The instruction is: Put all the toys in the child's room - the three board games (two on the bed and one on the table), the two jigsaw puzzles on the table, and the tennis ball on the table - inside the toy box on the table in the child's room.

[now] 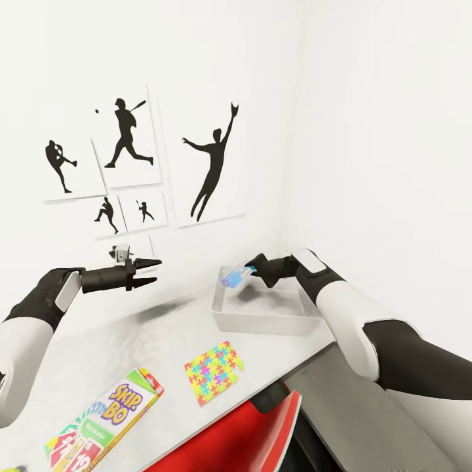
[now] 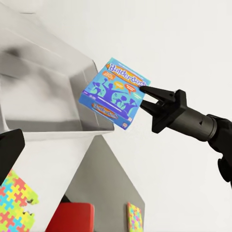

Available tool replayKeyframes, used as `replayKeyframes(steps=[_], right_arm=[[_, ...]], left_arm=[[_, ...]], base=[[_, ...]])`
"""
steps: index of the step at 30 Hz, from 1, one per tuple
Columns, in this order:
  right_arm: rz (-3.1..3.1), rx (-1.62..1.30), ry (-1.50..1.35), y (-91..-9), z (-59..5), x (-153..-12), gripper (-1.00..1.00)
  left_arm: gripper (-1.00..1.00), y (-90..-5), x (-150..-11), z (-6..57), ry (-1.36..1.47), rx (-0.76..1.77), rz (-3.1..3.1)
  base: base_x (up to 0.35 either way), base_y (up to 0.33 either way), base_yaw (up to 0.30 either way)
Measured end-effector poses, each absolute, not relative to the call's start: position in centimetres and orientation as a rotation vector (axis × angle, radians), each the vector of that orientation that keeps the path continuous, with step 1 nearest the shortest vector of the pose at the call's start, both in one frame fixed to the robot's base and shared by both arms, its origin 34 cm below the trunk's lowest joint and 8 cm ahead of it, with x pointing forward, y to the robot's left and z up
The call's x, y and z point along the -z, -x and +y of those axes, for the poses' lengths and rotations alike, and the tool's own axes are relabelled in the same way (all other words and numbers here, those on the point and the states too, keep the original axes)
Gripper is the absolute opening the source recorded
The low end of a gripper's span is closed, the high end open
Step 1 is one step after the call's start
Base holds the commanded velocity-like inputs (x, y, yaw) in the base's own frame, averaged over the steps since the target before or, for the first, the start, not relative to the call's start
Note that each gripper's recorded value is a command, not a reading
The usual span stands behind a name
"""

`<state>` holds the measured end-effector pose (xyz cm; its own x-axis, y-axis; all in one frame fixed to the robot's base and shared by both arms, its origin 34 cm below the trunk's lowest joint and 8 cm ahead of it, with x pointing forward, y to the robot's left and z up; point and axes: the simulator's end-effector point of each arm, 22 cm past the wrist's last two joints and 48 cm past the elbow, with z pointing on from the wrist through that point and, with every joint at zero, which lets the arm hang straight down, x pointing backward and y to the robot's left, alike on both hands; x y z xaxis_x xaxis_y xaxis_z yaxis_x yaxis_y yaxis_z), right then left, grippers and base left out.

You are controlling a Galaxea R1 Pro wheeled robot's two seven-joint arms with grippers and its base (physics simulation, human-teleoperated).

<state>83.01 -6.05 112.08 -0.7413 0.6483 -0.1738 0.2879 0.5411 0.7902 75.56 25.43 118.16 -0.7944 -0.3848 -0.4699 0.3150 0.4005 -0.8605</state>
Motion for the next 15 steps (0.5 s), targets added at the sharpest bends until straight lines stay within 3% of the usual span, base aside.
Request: replayKeyframes(steps=[15], right_arm=[[2.321, -1.089, -0.751, -83.17, -5.82, -112.36, -1.0]], left_arm=[[1.0, -75.58, -118.03, 25.66, 0.063, 1.437, 2.033]], base=[[0.0, 0.0, -0.022]])
